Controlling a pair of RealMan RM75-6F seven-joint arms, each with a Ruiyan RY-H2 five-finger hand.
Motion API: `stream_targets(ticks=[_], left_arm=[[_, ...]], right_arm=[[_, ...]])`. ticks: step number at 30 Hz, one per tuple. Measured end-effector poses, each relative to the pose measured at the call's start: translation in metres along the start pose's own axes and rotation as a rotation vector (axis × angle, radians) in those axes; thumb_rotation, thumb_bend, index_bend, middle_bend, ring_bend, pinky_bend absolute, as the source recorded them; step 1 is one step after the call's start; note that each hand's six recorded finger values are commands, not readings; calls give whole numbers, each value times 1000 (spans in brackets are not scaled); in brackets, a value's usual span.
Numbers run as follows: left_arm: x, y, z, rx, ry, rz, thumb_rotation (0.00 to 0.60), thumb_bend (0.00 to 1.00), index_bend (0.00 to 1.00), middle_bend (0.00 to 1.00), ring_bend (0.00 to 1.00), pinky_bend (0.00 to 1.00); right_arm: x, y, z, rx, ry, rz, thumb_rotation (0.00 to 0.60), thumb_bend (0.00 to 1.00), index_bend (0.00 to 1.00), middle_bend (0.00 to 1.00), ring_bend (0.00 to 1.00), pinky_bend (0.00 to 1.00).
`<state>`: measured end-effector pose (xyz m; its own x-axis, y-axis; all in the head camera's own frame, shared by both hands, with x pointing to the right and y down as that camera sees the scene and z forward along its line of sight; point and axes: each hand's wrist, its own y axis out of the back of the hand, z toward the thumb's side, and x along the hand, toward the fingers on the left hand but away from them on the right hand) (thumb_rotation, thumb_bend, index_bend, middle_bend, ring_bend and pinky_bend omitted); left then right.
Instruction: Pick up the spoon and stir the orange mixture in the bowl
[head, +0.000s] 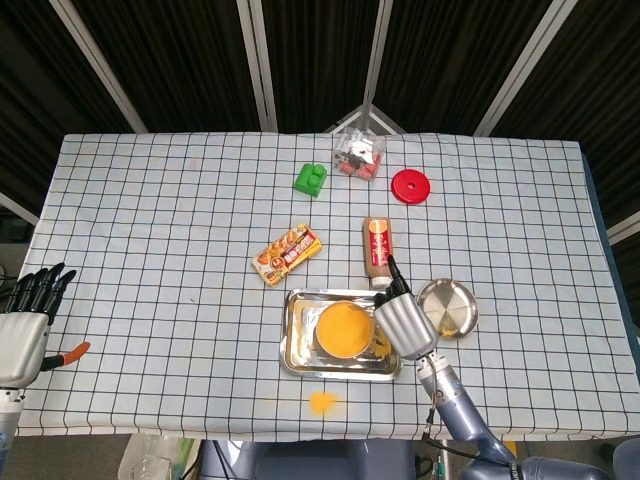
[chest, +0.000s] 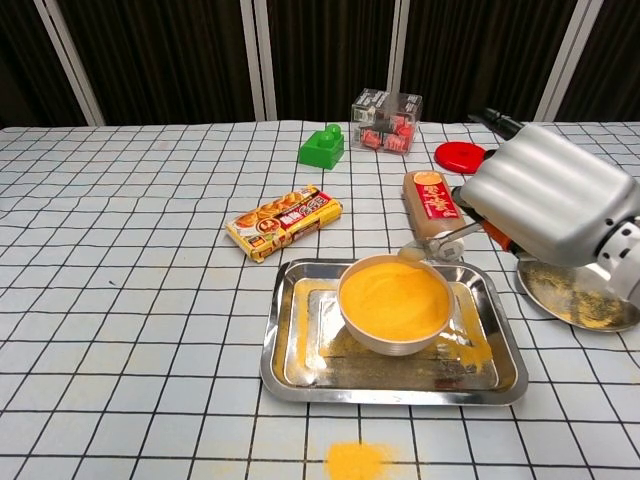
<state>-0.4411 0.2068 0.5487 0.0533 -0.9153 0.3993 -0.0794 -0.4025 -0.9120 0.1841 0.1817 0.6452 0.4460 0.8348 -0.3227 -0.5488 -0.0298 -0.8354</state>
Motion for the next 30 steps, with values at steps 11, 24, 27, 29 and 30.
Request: stream_targets(ticks=[11,24,27,29,30], left_arm=[[0,0,1,0,-1,0,600,0,0,0,0,0],[-1,1,1,-3,-6,3,600,0,0,0,0,0],[-1,1,1,-3,-6,3,600,0,0,0,0,0],[-1,1,1,-2,-5,3,600,0,0,0,0,0],[-1,0,1,-2,-6,2,600,0,0,0,0,0]], right_arm=[[10,-14,10,1,30,31,600,833,950,797,472,0],[18,-10,21,-35,50,26,600,832,950,797,472,0],[19,-10,23,-39,54,27,600,832,950,797,472,0],[21,-9,24,-44,58,27,600,832,950,797,472,0],[22,-9,25,-46,61,26,600,832,950,797,472,0]])
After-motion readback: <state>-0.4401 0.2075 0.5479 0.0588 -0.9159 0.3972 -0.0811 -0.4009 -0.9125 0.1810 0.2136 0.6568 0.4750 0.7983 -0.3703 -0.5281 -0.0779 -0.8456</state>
